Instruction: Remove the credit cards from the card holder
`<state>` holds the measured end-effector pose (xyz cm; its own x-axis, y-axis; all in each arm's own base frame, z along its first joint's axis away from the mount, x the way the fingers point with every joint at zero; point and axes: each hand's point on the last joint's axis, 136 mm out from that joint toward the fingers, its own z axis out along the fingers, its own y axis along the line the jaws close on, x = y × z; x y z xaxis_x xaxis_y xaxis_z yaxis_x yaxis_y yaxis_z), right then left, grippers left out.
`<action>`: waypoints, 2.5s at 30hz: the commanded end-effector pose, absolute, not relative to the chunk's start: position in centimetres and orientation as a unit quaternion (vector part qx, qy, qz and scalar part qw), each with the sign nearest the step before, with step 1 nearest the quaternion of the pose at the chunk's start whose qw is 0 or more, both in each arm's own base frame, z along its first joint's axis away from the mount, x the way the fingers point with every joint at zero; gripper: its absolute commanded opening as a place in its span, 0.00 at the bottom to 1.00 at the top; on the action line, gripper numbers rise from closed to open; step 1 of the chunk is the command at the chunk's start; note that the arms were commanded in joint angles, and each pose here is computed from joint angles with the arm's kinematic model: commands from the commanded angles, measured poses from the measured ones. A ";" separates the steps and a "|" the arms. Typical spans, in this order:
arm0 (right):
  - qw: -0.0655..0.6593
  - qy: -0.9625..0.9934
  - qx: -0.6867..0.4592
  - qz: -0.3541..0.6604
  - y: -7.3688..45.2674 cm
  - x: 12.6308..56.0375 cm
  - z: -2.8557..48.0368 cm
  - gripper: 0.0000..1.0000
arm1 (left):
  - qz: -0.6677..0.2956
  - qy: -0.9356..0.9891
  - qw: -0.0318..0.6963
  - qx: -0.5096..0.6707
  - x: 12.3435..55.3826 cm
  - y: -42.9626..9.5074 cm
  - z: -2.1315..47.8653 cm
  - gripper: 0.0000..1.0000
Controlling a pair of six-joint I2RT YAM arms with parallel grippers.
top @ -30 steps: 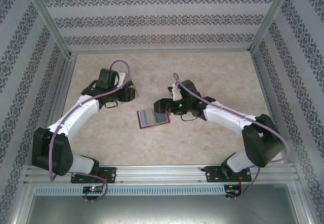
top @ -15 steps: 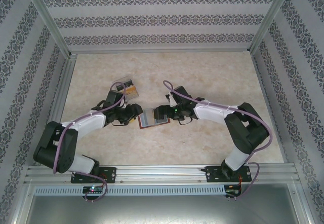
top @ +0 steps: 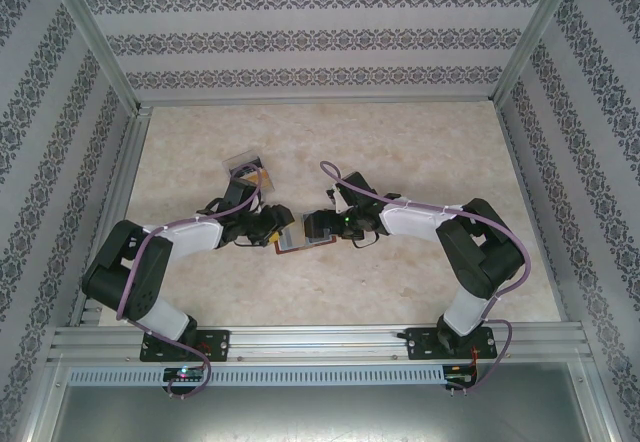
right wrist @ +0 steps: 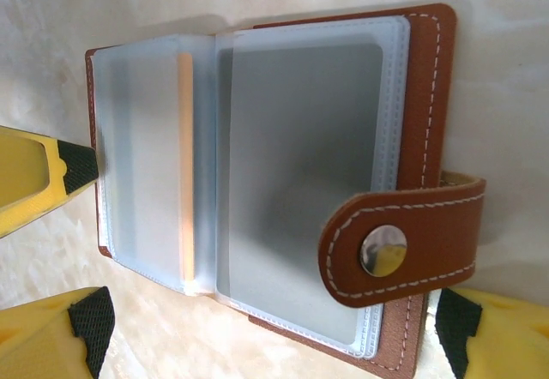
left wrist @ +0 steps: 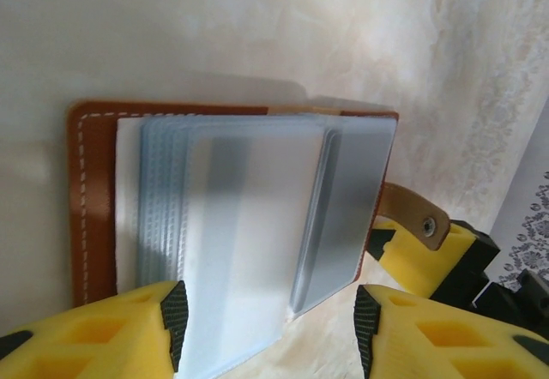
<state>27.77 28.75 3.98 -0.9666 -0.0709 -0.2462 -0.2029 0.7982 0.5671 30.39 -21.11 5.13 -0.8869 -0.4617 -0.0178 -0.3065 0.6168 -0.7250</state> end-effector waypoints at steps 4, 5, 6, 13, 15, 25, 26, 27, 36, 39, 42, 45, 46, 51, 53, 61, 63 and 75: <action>0.095 0.941 -0.080 0.315 28.9 27.2 2.9 0.98 | -0.397 0.888 0.104 -0.207 31.1 -22.3 5.5 0.55; 0.096 0.941 -0.080 0.314 28.9 27.3 2.9 0.98 | -0.394 0.889 0.103 -0.208 31.0 -22.2 5.4 0.55; 0.095 0.941 -0.080 0.314 28.9 27.2 2.9 0.98 | -0.391 0.891 0.104 -0.208 31.0 -22.1 5.4 0.55; 0.100 0.941 -0.079 0.314 28.8 27.2 3.1 0.77 | -0.374 0.899 0.114 -0.198 30.8 -21.5 6.0 0.55; 0.101 0.941 -0.077 0.313 28.7 27.3 3.1 0.64 | -0.375 0.899 0.110 -0.199 30.7 -21.6 5.8 0.55; 0.094 0.946 -0.072 0.302 28.5 27.1 2.3 0.40 | -0.347 0.911 0.116 -0.188 30.4 -20.8 6.0 0.54; 0.094 0.946 -0.072 0.300 28.4 27.1 2.2 0.39 | -0.340 0.915 0.119 -0.184 30.4 -20.6 6.2 0.54; 0.093 0.947 -0.071 0.299 28.4 27.1 2.1 0.38 | -0.332 0.918 0.122 -0.179 30.3 -20.3 6.3 0.54; 0.086 0.955 -0.068 0.277 28.0 27.1 0.9 0.31 | -0.296 0.934 0.112 -0.166 29.9 -19.6 5.2 0.54; 0.085 0.955 -0.068 0.275 28.0 27.1 0.7 0.30 | -0.297 0.935 0.104 -0.166 29.9 -19.7 4.7 0.54; 0.085 0.955 -0.069 0.275 28.0 27.0 0.8 0.30 | -0.296 0.936 0.097 -0.165 29.7 -19.8 4.3 0.54; 0.083 0.955 -0.069 0.276 28.0 26.9 0.7 0.30 | -0.292 0.938 0.090 -0.166 29.5 -19.7 3.8 0.54; 0.082 0.955 -0.068 0.275 27.9 26.9 0.6 0.30 | -0.288 0.939 0.090 -0.168 29.5 -19.6 3.7 0.54; 0.081 0.955 -0.069 0.278 28.1 26.9 0.6 0.29 | -0.275 0.941 0.094 -0.171 29.3 -19.1 3.6 0.54; 0.080 0.954 -0.070 0.279 28.2 26.9 0.6 0.29 | -0.276 0.942 0.092 -0.168 29.3 -19.2 3.5 0.54; 0.078 0.954 -0.069 0.281 28.3 26.9 0.5 0.29 | -0.300 0.939 0.073 -0.150 29.4 -21.2 3.1 0.53; 0.078 0.954 -0.069 0.282 28.3 26.9 0.6 0.29 | -0.312 0.936 0.076 -0.146 29.5 -21.7 3.5 0.53; 0.075 0.954 -0.069 0.283 28.4 26.8 0.4 0.30 | -0.361 0.921 0.095 -0.111 30.4 -23.9 6.7 0.61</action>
<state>27.61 28.59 2.09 -0.9734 -0.0711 -0.2179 -0.1842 0.8084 0.5591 29.71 -22.03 4.67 -0.9461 -0.3200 -0.0500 -0.2178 0.7427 -0.6332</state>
